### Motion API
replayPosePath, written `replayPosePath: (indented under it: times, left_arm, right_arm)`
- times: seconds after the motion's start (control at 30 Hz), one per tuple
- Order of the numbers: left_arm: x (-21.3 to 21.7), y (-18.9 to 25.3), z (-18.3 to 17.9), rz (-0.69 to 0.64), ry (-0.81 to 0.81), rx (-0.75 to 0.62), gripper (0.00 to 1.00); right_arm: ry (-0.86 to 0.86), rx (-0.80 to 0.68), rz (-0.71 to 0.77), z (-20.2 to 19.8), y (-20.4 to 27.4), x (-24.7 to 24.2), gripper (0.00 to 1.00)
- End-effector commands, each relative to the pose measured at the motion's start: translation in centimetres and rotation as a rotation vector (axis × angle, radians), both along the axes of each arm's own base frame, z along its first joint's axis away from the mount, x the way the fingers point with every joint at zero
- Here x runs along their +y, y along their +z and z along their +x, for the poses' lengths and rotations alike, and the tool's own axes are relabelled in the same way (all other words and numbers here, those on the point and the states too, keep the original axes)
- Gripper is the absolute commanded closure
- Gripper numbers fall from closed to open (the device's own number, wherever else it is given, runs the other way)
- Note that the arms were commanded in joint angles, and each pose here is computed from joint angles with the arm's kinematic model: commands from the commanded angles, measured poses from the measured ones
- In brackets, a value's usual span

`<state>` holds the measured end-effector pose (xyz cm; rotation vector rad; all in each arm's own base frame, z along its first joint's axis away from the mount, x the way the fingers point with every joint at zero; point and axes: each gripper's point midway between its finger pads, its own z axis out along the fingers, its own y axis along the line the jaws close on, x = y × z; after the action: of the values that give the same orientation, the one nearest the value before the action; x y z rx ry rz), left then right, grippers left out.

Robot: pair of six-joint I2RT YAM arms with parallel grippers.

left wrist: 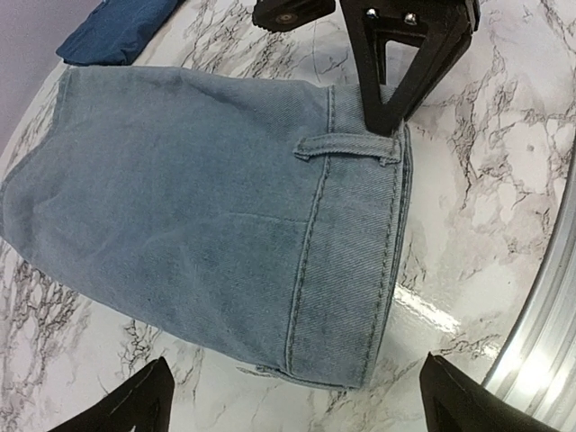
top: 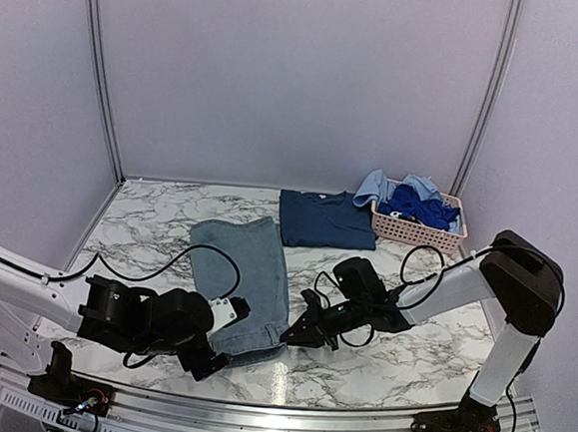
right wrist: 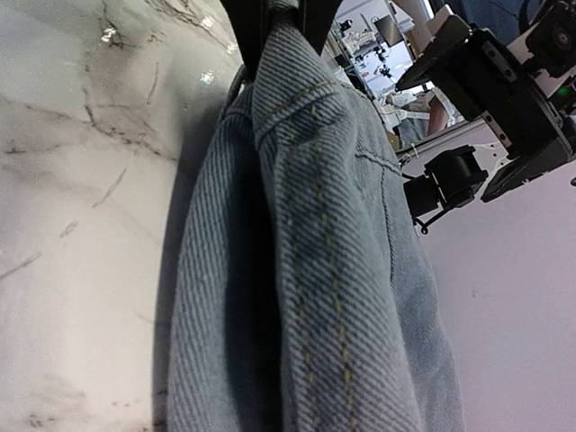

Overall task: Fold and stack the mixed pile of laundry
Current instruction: Pick up the rectangle-folded skirt from the center of the board.

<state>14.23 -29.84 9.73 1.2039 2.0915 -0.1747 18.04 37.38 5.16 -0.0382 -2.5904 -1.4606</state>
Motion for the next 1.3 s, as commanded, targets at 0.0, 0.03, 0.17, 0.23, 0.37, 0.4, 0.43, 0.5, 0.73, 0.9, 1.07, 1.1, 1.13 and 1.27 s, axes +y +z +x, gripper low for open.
replayPosePath:
  times: [0.0,0.03,0.17,0.23,0.37,0.4,0.43,0.5,0.73,0.9,1.07,1.1,1.13,1.27]
  left_arm:
    - [-2.3,1.8,0.6,0.002,-0.023,-0.112,0.01]
    - [-2.7,1.5,0.5,0.011,-0.032,-0.116,0.01]
    - [-4.0,0.7,0.0,0.055,-0.066,-0.152,0.01]
    - [-4.6,0.3,0.0,0.056,-0.065,-0.152,0.01]
    - [-5.3,-0.9,0.2,0.075,-0.049,-0.162,0.01]
    - [-5.4,-1.3,0.4,0.088,-0.042,-0.169,0.01]
    - [-5.4,-1.6,0.7,0.099,-0.026,-0.180,0.01]
    - [-5.1,-2.3,1.2,0.122,0.007,-0.204,0.01]
    - [-3.2,-3.9,2.6,0.184,0.111,-0.287,0.04]
    - [-2.8,-3.4,2.5,0.189,0.090,-0.296,0.53]
    - [-3.1,-3.0,1.9,0.179,0.041,-0.273,0.91]
    - [-3.2,-3.0,1.7,0.173,0.032,-0.264,0.94]
    - [-3.2,-3.1,1.5,0.172,0.017,-0.249,0.99]
    - [-3.1,-2.8,0.6,0.156,-0.018,-0.201,1.00]
  right_arm:
    - [-0.034,-0.060,0.130,1.7,5.0,2.2,1.00]
    - [-0.040,-0.062,0.145,2.0,5.6,2.5,1.00]
    - [-0.047,-0.074,0.182,2.7,7.6,3.4,1.00]
    - [-0.052,-0.074,0.200,3.0,8.4,3.7,1.00]
    - [-0.059,-0.069,0.217,3.1,9.2,4.0,1.00]
    - [-0.062,-0.068,0.220,3.1,9.3,4.0,1.00]
    - [-0.064,-0.065,0.222,3.2,9.4,4.1,1.00]
    - [-0.064,-0.062,0.229,3.0,9.7,4.1,1.00]
    - [-0.065,-0.060,0.231,2.7,10.2,3.8,1.00]
    - [-0.062,-0.046,0.219,2.1,9.4,3.2,1.00]
    - [-0.052,-0.029,0.198,1.2,8.6,2.5,1.00]
    - [-0.049,-0.027,0.190,1.1,8.4,2.3,0.95]
    - [-0.040,-0.028,0.185,0.8,8.3,2.2,0.90]
    - [0.015,-0.111,0.125,0.9,8.5,1.1,0.65]
